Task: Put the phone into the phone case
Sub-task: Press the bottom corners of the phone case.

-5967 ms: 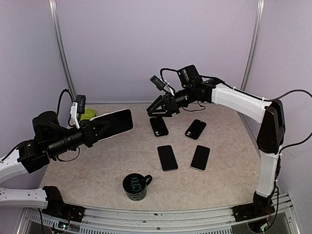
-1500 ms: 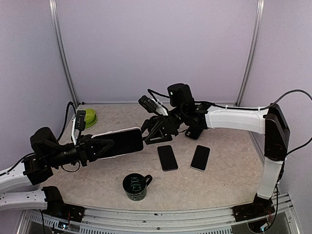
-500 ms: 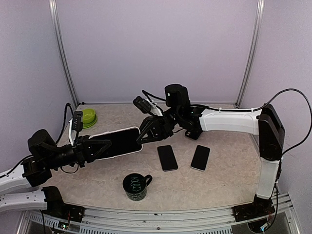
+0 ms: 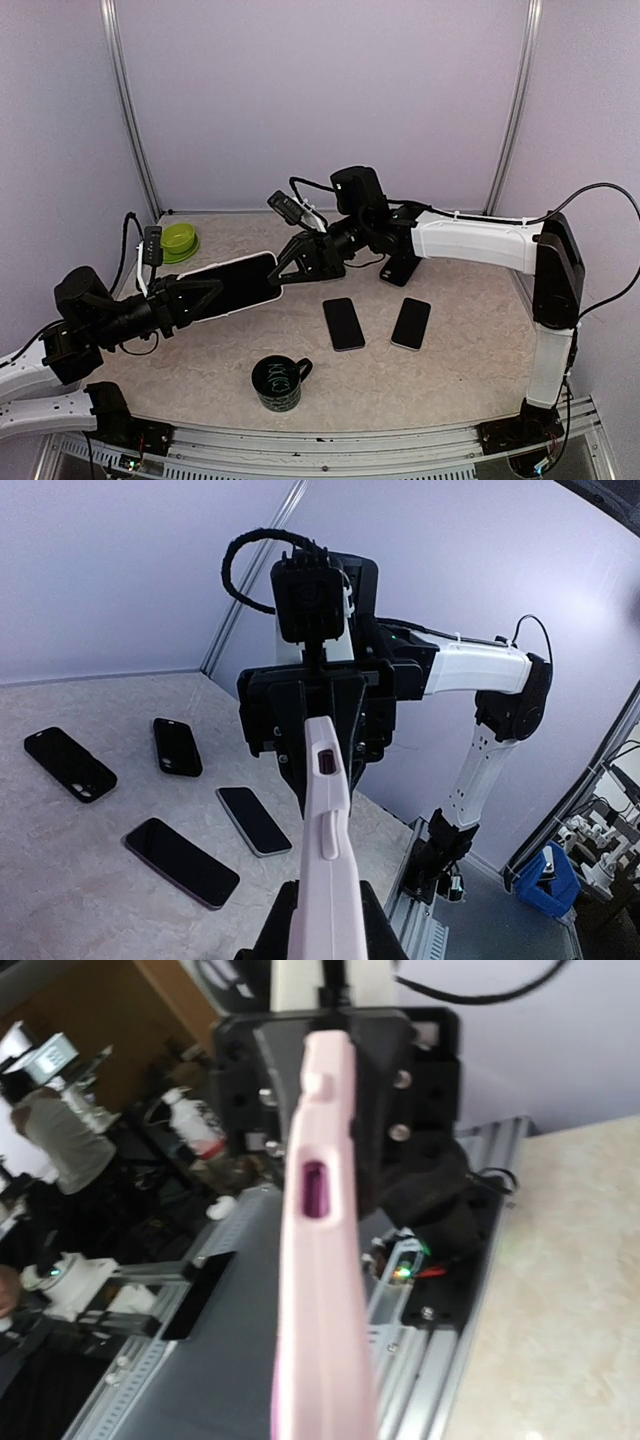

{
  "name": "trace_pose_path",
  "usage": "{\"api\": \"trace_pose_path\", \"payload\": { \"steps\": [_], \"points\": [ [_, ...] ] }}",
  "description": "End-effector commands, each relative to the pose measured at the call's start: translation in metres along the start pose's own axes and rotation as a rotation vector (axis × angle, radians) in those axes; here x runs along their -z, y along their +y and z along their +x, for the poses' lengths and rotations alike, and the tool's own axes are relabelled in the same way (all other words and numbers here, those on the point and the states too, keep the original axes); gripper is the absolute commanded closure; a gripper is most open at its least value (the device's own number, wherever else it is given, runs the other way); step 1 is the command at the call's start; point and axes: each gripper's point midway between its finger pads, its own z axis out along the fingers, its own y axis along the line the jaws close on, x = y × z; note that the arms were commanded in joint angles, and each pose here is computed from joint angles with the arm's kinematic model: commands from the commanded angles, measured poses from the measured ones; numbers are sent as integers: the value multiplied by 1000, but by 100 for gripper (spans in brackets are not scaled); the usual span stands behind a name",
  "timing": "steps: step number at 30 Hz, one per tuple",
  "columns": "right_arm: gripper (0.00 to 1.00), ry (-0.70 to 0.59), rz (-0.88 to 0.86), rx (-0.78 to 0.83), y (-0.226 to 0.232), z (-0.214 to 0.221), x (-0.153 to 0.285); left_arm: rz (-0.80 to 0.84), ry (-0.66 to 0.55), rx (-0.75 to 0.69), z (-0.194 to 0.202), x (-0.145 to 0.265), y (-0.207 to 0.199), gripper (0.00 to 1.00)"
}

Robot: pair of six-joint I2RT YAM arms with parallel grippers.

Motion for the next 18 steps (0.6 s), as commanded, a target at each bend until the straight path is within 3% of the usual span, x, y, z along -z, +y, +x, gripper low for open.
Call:
{"api": "trace_pose_path", "payload": {
  "steps": [1, 6, 10, 15, 18],
  "points": [
    [93, 18, 75, -17, -5, 2, -9, 36, -24, -29, -8, 0, -9, 100],
    [68, 27, 78, 3, 2, -1, -6, 38, -15, -30, -6, -1, -9, 100],
    [56, 34, 106, 26, 2, -6, -5, 43, -8, -27, -6, -3, -10, 100],
    [56, 51, 120, 14, -3, -7, -6, 50, 5, -23, -3, -5, -10, 100],
    [63, 59, 112, 10, -4, -5, -7, 53, 10, -22, -2, -6, -10, 100]
  ]
}}
